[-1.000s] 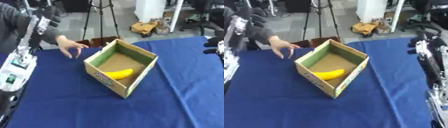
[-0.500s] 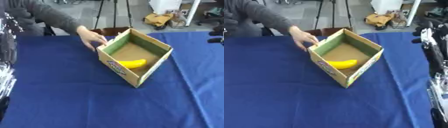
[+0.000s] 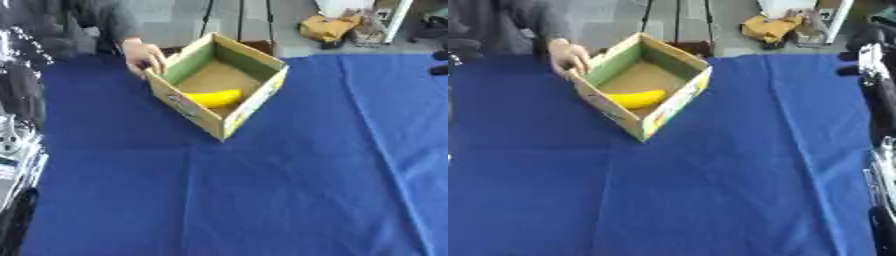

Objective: Pick up objects on the table and place them in the box.

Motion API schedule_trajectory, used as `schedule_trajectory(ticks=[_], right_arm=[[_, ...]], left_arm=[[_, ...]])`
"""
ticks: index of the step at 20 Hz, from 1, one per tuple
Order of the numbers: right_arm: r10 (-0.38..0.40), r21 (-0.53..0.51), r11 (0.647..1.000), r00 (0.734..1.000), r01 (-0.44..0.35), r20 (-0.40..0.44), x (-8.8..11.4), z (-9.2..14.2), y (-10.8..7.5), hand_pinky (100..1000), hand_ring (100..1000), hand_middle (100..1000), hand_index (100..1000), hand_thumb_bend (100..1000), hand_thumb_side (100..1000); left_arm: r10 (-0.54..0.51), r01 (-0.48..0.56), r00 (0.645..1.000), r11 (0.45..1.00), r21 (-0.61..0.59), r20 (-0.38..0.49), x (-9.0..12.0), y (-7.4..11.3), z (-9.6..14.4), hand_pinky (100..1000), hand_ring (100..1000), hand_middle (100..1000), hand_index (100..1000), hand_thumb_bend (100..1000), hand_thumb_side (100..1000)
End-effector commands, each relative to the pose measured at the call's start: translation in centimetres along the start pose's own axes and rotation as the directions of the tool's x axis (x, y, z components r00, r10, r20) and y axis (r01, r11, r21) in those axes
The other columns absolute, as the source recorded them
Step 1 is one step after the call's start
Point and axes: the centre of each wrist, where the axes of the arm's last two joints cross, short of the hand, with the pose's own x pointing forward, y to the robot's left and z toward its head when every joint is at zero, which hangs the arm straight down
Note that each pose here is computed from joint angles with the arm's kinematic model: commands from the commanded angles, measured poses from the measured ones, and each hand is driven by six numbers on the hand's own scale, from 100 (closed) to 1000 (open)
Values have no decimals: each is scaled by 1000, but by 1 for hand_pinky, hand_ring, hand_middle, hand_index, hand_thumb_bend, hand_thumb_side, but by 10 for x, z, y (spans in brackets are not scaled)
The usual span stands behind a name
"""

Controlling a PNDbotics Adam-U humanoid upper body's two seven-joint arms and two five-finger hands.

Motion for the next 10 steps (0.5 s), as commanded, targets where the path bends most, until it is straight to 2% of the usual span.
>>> schedule_trajectory(ticks=[1,10], right_arm=[[-2,-8,1000,1000,2,26,7,-4,-2,555,633,586,783,100,621],[-1,-28,1000,1000,1,25,9,-3,-6,553,632,584,782,100,654]], left_arm=[[4,-4,1000,1000,11,25,6,2,-3,638,623,628,712,559,1000],[9,-9,999,1000,7,31,7,0,-3,630,615,620,708,554,1000]])
